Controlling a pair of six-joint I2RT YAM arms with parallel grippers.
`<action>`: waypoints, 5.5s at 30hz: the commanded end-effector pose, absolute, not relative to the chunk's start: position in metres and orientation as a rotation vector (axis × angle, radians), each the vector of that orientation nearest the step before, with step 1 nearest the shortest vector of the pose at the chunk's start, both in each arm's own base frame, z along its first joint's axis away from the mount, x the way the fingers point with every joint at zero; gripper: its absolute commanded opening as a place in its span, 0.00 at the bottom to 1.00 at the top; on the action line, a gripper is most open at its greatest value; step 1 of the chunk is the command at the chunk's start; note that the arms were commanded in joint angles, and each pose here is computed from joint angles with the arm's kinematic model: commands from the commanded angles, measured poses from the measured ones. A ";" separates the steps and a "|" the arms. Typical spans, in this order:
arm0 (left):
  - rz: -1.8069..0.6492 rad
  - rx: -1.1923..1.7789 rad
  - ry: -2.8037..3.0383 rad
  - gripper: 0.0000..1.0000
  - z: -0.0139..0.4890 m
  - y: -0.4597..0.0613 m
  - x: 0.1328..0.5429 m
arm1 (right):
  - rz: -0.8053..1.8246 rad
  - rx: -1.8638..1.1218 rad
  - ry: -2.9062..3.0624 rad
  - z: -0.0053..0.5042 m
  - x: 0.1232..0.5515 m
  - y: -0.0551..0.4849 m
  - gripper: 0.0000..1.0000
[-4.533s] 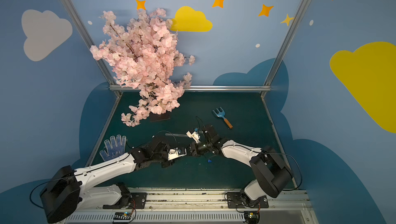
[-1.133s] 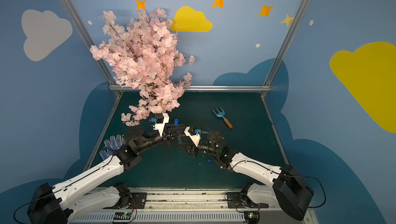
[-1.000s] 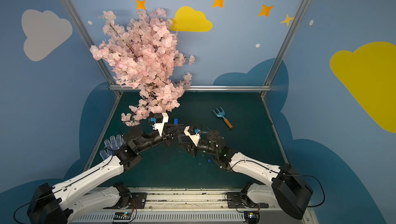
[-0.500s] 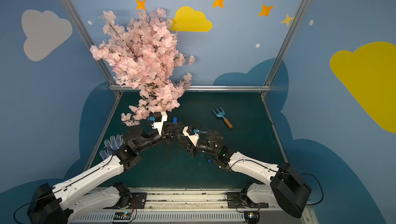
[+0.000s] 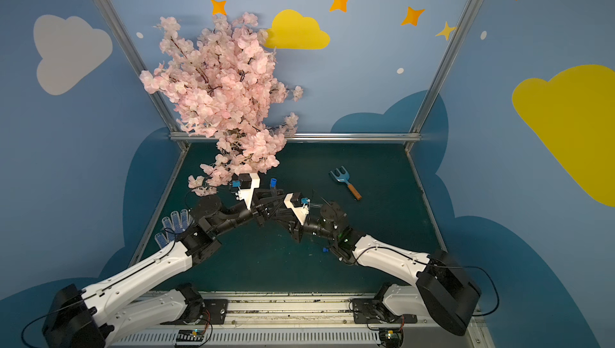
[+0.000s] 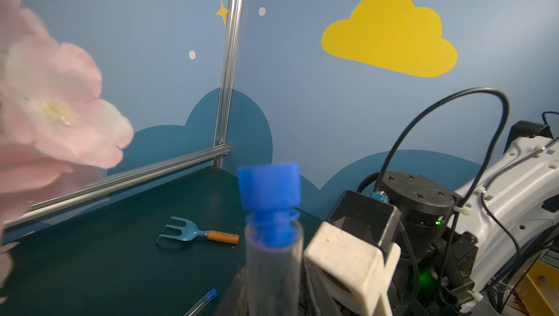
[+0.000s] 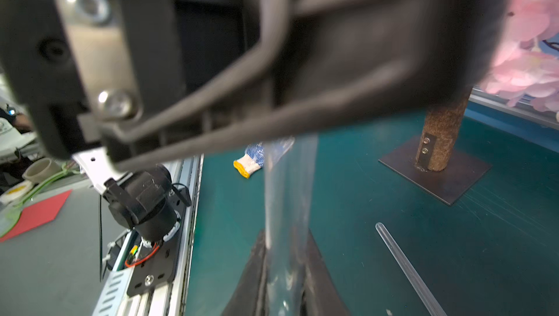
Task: Insert stoppers into test tubes
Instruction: Adjust the test tube, then insert the stopper into the test tube.
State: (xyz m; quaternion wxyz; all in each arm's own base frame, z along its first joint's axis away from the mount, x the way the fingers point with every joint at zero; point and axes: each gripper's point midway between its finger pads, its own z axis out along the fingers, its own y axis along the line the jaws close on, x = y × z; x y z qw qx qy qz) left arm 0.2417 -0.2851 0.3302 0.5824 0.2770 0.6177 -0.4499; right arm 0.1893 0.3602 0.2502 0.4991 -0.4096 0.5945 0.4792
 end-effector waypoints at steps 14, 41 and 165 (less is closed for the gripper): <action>-1.051 0.664 1.464 0.32 0.313 -0.287 0.242 | 1.229 -0.899 1.427 0.272 0.195 0.366 0.00; -1.015 0.717 1.518 0.02 0.293 -0.288 0.242 | 1.236 -0.852 1.452 0.270 0.200 0.362 0.00; -0.524 1.382 1.617 0.02 0.163 -0.277 0.242 | 1.474 -0.573 2.510 0.217 0.211 0.290 0.18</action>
